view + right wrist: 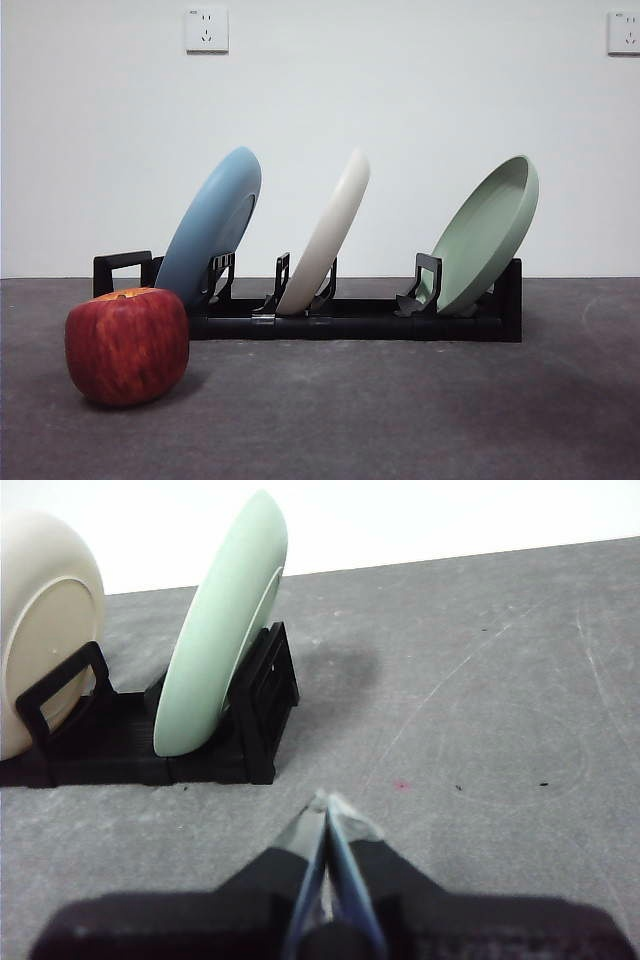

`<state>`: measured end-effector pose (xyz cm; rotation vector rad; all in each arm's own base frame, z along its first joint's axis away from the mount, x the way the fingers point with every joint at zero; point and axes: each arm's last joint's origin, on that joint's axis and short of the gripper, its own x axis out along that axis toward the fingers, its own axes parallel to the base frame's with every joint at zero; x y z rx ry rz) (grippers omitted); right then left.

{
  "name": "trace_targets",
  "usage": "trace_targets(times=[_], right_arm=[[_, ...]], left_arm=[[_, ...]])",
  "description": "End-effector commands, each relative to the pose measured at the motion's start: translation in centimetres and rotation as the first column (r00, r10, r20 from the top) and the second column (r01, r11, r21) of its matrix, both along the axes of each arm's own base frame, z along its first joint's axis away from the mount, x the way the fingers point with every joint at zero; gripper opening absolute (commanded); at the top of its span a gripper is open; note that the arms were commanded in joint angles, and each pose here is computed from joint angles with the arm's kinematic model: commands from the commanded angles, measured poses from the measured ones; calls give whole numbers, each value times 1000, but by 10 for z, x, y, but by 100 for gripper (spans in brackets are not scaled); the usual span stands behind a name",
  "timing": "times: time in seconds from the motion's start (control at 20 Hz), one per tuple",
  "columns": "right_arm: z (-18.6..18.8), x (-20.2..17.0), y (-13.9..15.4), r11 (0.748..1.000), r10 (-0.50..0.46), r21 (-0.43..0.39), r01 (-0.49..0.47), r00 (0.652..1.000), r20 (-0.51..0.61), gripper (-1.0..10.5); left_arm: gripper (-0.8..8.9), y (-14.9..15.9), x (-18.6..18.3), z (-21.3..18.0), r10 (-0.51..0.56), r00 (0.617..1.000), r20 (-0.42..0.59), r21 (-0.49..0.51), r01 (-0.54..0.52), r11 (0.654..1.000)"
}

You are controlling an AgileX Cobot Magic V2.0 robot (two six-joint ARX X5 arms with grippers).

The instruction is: Take the blue plate from the plate rack,put the plate on the table,take the apple from the table,put the apple in the plate

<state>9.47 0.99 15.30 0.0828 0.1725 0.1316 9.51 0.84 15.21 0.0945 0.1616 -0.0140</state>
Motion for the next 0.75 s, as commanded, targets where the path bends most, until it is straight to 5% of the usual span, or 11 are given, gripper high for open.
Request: trace_targets(times=[0.05,0.35,0.75], right_arm=[[-5,1,0,1000,-7,8,7,1000,-12,1],[-5,1,0,1000,-3,23,4,1000,-14,1],[-5,1,0,980,-29,194,36,999,-41,-1]], left_arm=[[-4,0,1,-4,-1,1000,-9,10,1,1000],[-3,-1,1,-4,-29,1000,-8,-17,29,999],[-5,-5,1,-1,-136,990,23,-281,137,950]])
